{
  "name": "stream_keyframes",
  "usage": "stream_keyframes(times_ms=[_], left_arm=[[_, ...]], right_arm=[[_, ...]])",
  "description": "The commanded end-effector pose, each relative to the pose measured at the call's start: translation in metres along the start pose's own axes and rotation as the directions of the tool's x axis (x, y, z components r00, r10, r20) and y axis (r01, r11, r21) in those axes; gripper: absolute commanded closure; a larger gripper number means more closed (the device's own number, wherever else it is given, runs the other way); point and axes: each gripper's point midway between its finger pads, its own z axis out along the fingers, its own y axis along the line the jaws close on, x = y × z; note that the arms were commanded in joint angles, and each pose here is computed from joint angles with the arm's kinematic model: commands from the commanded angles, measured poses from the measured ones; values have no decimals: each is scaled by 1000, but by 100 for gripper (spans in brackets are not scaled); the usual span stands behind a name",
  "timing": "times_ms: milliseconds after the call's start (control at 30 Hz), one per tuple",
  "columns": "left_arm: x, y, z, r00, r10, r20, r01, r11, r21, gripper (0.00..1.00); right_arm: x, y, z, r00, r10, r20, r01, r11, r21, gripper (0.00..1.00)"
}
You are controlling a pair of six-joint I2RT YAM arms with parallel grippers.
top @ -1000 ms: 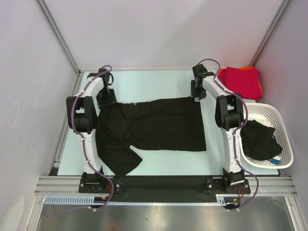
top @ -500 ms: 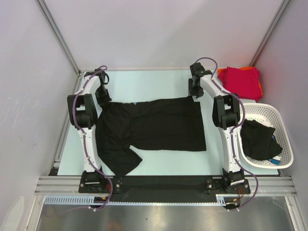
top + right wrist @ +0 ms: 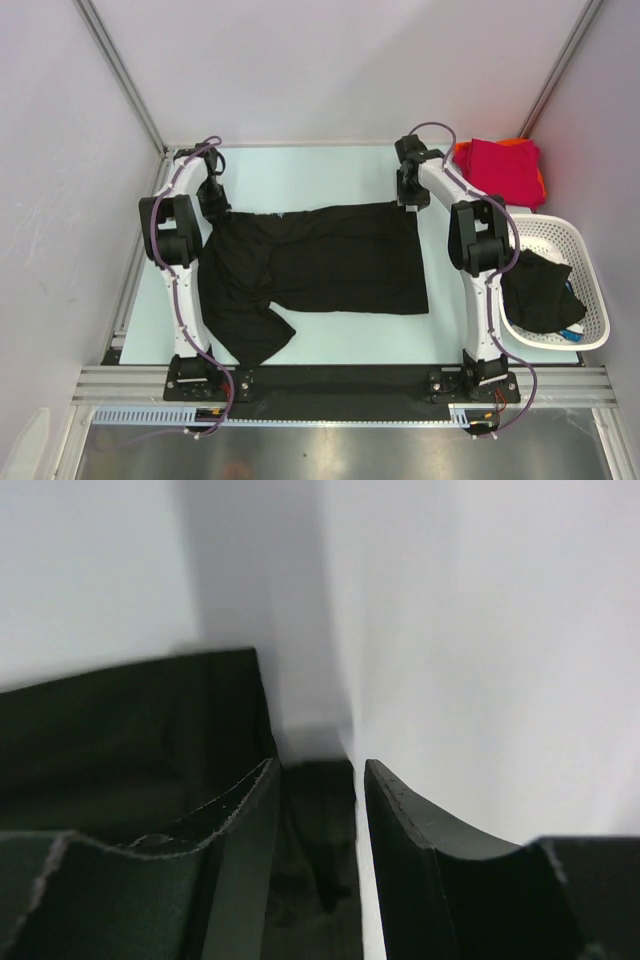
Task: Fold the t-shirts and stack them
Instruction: Fold the flattened tshirt in 1/3 of the way
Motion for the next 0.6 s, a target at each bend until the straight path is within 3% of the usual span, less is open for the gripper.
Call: stream_keyframes(times_ms=[0,167,567], left_arm=[[-2,-6,18,1000,25,-7,-25,999,27,87],[1,-3,20,999,36,-16,-36,999,20,87],[4,-2,23,998,61,-27,-61,998,18,87]], right_arm=[[-43,-20,-66,981,60,184,-66,997,29,55],[-50,-10,-74,975,68,211,-67,998,-12,55],[-47,44,-36,987,29,159,-15,996,-86,56]])
